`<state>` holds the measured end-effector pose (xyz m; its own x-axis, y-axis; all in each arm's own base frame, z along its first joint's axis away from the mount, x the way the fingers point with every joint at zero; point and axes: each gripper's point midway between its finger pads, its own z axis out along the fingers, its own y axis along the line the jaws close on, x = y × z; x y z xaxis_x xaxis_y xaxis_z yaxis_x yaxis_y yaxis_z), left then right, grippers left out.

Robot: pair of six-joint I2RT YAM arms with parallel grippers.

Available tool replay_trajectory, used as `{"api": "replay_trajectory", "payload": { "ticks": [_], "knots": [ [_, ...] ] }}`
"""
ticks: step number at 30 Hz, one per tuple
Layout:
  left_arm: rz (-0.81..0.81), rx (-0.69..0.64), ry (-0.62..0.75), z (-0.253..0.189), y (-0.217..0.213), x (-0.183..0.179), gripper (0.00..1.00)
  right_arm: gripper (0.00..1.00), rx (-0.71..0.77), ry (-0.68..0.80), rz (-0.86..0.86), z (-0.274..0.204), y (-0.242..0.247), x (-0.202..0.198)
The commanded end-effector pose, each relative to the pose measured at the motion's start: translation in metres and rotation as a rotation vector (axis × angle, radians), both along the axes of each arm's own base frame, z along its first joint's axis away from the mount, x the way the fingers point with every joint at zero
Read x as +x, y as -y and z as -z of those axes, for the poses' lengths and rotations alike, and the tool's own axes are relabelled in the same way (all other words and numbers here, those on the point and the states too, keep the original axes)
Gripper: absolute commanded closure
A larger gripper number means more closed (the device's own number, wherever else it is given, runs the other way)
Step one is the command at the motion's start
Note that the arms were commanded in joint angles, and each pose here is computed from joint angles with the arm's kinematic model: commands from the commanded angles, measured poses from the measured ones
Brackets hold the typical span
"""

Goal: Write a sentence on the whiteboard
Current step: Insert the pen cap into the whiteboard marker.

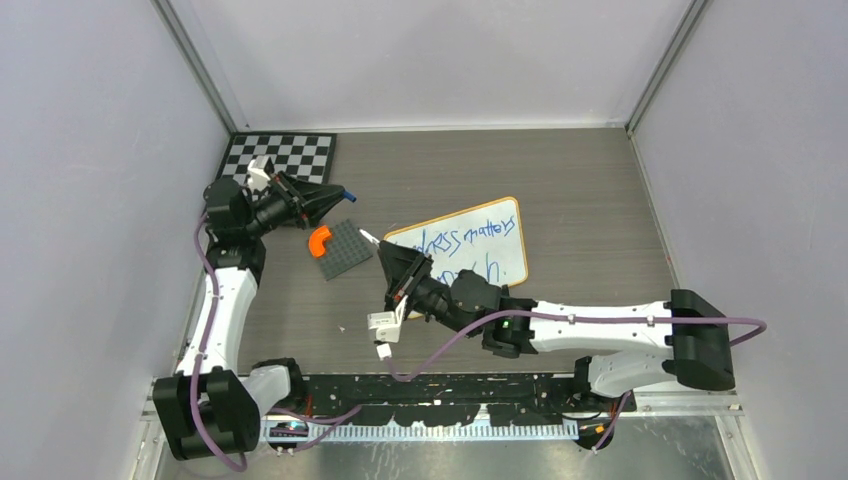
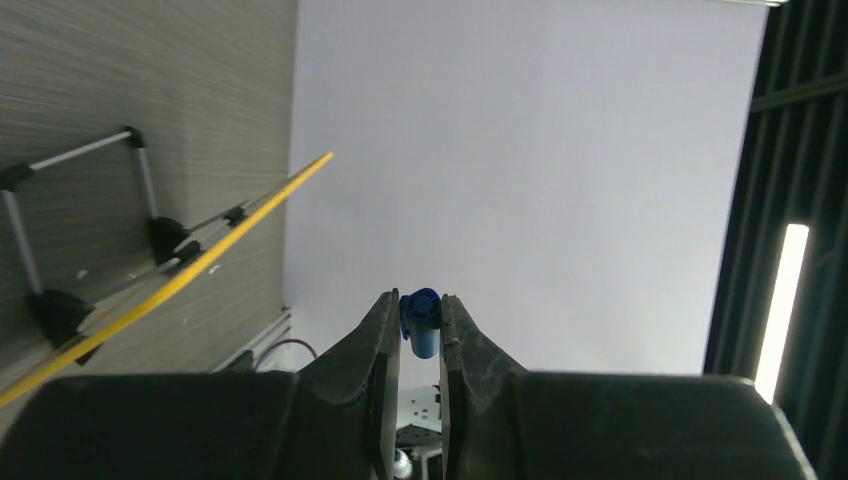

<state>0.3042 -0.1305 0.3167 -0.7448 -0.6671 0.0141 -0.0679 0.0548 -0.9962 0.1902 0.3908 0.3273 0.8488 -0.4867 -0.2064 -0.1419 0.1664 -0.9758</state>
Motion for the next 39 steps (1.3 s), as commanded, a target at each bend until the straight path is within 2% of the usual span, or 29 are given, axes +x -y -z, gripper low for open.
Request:
{"api": "replay_trajectory", "payload": {
  "ticks": [1,10,21,39],
  "knots": [
    [0.063,-0.065,0.094,-0.031,0.008,-0.020,1.00,1.00,0.093,0.113,0.052,-0.036,0.003,0.005],
    [0.099,-0.048,0.087,-0.024,0.012,-0.033,1.00,1.00,0.079,0.142,0.126,-0.036,0.003,0.015],
    [0.107,0.001,0.060,-0.006,0.013,-0.039,1.00,1.00,0.076,0.160,0.136,-0.038,0.007,0.015],
    [0.147,0.015,0.097,-0.016,0.021,-0.043,1.00,1.00,0.050,0.153,0.128,-0.033,0.000,0.013]
  ]
}}
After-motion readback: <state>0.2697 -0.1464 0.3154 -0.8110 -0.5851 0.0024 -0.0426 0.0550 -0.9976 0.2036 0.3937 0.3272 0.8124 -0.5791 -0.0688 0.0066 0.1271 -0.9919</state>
